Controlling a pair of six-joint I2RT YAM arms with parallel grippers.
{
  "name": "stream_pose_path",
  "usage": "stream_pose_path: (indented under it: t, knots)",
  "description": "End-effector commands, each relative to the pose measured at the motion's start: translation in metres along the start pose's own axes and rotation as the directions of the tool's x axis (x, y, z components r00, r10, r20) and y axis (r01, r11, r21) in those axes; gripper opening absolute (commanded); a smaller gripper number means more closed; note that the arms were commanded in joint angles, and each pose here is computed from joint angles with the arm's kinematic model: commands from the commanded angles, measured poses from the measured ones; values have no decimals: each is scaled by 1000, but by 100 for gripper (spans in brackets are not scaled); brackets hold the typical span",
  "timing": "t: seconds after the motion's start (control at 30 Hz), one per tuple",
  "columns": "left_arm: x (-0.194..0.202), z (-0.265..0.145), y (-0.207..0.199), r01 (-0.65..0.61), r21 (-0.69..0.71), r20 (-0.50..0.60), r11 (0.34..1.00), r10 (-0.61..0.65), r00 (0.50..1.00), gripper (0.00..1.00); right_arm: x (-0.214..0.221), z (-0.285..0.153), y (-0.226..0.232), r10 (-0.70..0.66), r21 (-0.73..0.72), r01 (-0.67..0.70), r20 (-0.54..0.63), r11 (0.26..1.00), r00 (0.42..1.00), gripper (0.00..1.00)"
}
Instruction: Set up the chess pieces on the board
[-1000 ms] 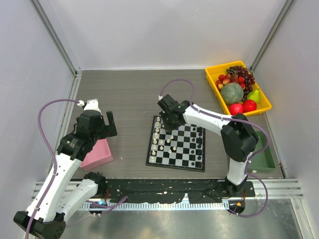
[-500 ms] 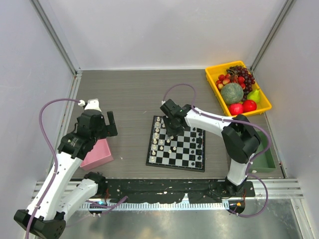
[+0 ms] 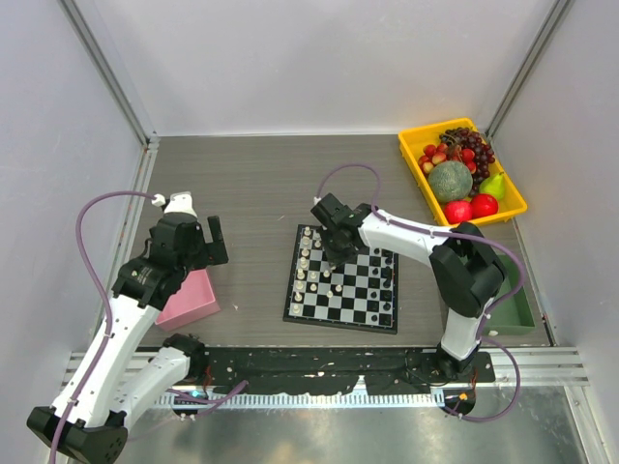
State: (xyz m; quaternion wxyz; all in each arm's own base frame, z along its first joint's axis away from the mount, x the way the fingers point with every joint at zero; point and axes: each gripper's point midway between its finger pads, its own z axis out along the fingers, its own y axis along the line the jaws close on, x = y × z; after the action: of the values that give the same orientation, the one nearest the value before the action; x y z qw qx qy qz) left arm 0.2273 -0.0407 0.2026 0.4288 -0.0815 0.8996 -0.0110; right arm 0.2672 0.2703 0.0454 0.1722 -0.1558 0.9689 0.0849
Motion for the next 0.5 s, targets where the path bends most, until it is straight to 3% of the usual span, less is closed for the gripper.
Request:
stream_pose_path:
  t: [0.0, 0.47]
  knots:
    - [-14, -2, -2, 6, 13, 53, 1000, -7, 999, 99, -33, -20, 15, -2, -46, 7, 101, 999, 995, 11]
    - [-13, -5, 2, 7, -2, 59, 1000, -7, 998, 99, -56, -2, 37, -8, -59, 15, 114, 998, 993, 11]
